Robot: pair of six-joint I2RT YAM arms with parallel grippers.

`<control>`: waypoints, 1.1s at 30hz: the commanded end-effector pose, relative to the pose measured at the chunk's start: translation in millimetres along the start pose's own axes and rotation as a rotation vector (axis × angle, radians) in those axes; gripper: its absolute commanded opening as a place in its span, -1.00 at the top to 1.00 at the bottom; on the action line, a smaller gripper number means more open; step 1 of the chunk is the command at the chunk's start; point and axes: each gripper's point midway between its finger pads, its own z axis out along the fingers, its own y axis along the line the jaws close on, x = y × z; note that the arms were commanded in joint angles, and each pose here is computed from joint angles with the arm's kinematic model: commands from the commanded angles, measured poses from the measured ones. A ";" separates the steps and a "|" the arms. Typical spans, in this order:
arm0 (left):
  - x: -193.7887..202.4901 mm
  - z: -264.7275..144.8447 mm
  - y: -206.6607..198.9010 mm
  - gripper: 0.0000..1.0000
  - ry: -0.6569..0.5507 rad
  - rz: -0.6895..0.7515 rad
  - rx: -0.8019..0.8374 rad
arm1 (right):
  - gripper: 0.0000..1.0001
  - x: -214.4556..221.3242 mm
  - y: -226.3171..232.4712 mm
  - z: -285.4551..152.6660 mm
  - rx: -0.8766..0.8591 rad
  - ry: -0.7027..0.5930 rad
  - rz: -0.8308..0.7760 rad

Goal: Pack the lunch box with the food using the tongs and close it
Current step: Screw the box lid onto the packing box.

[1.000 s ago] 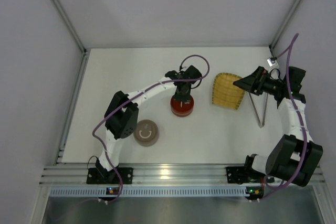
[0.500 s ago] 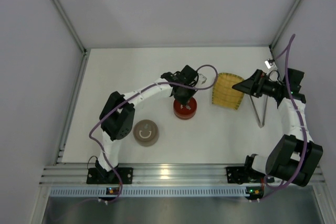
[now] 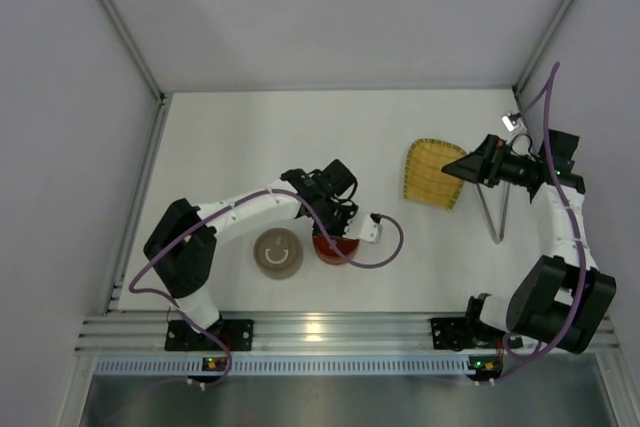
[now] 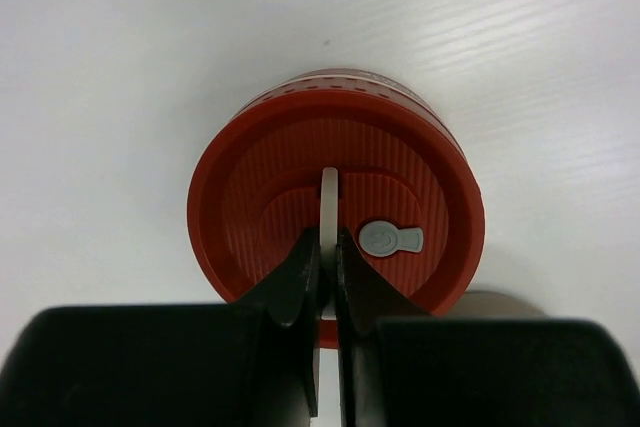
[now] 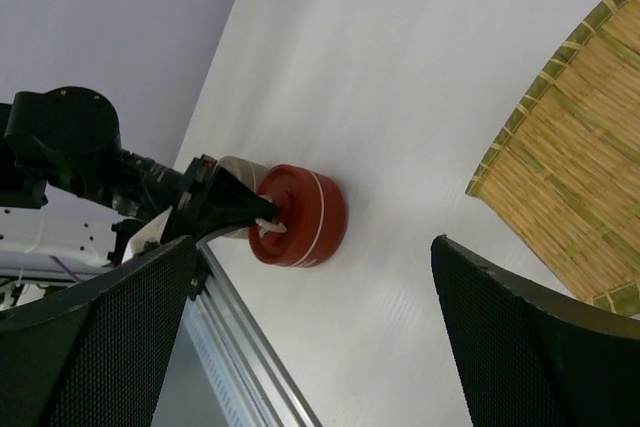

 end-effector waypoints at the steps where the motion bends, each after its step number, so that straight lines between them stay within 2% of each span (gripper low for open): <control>1: 42.1 14.4 -95.6 1.00 0.114 0.058 0.387 | -0.99 -12.2 5.9 -4.4 -0.026 -0.013 -0.047; 6: 11.6 6.6 -102.0 0.92 0.034 0.131 0.395 | -0.99 -11.9 5.7 -4.1 -0.029 -0.013 -0.040; 13: 10.2 9.1 -122.2 0.91 0.083 0.254 0.407 | -0.99 -8.6 12.1 -6.9 -0.032 -0.007 -0.063; 17: 14.4 13.3 -119.7 0.67 0.087 0.252 0.356 | -0.99 -6.3 12.3 -7.2 -0.031 -0.004 -0.065; 24: 7.2 9.1 -109.9 0.43 0.065 0.241 0.281 | -0.99 -7.0 12.2 -6.5 -0.039 -0.004 -0.050; 33: -5.5 -2.2 -98.1 0.28 0.056 0.227 0.238 | -0.99 -3.6 12.3 -6.3 -0.042 -0.005 -0.045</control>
